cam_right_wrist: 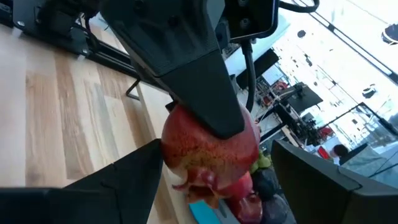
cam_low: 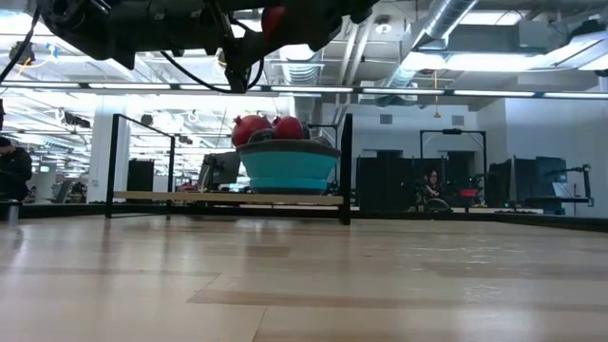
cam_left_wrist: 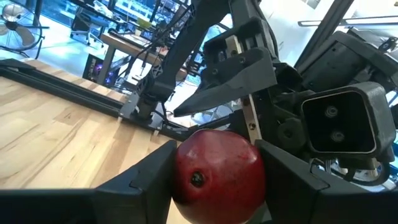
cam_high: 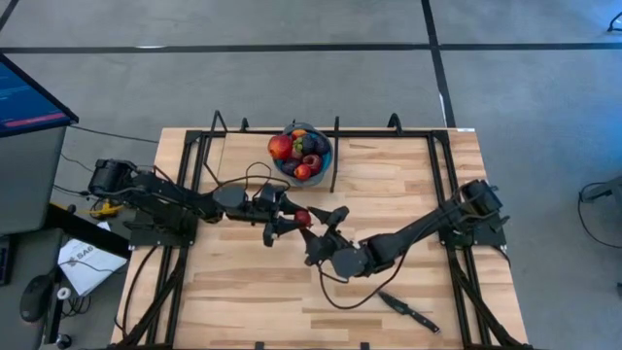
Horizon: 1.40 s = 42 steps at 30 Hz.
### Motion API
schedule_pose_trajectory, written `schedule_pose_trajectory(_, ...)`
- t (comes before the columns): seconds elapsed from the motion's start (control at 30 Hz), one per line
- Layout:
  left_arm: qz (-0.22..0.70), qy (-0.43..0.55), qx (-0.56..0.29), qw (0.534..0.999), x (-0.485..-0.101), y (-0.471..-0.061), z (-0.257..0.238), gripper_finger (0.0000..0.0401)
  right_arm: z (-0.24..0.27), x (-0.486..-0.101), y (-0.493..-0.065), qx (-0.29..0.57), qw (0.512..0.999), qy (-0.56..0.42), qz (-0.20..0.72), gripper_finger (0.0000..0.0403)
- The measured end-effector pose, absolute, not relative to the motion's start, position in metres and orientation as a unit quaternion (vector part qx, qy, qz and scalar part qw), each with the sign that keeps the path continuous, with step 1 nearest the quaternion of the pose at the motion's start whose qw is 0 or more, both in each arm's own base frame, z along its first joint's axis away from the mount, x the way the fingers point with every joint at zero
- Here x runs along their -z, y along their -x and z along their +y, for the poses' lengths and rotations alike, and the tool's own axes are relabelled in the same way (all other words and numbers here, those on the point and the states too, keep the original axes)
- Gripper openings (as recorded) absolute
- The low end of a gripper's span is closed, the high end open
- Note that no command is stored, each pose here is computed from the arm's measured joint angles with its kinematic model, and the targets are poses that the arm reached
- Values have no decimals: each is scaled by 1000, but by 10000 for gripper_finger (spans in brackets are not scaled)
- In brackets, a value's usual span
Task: Pick & Place Fruit
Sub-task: Put the red pomegranate into the blue strainer bowl on the shelf
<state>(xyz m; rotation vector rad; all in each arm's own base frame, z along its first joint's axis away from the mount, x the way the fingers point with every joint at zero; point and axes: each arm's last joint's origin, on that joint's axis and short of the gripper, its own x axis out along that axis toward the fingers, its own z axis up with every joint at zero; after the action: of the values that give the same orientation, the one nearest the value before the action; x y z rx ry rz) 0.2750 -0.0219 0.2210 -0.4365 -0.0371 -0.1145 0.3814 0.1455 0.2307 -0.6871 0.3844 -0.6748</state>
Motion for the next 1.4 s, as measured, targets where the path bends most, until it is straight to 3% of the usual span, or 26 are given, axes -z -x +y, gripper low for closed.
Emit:
schedule_pose_trajectory(0.2,-20,224,58,973,-221,-275,-22,203,145,-231,-382,311,874,327,181,267)
schedule_pose_trajectory(0.53,-21,225,59,972,-221,-275,-22,215,146,-230,-383,293,886,315,174,174)
schedule_pose_trajectory(0.67,-19,214,69,974,-222,-275,-22,226,148,-230,-383,285,894,302,169,181)
schedule_pose_trajectory(0.83,-21,187,99,977,-225,-273,-11,276,149,-230,-379,239,924,246,172,190)
schedule_pose_trajectory(1.03,-42,125,102,986,-241,-263,1,328,135,-239,-356,184,942,127,250,180)
schedule_pose_trajectory(1.2,-12,50,74,996,-245,-253,-4,333,103,-262,-337,159,938,6,307,189)
schedule_pose_trajectory(1.4,89,16,16,996,-232,-243,-16,316,56,-296,-334,161,923,-53,345,188)
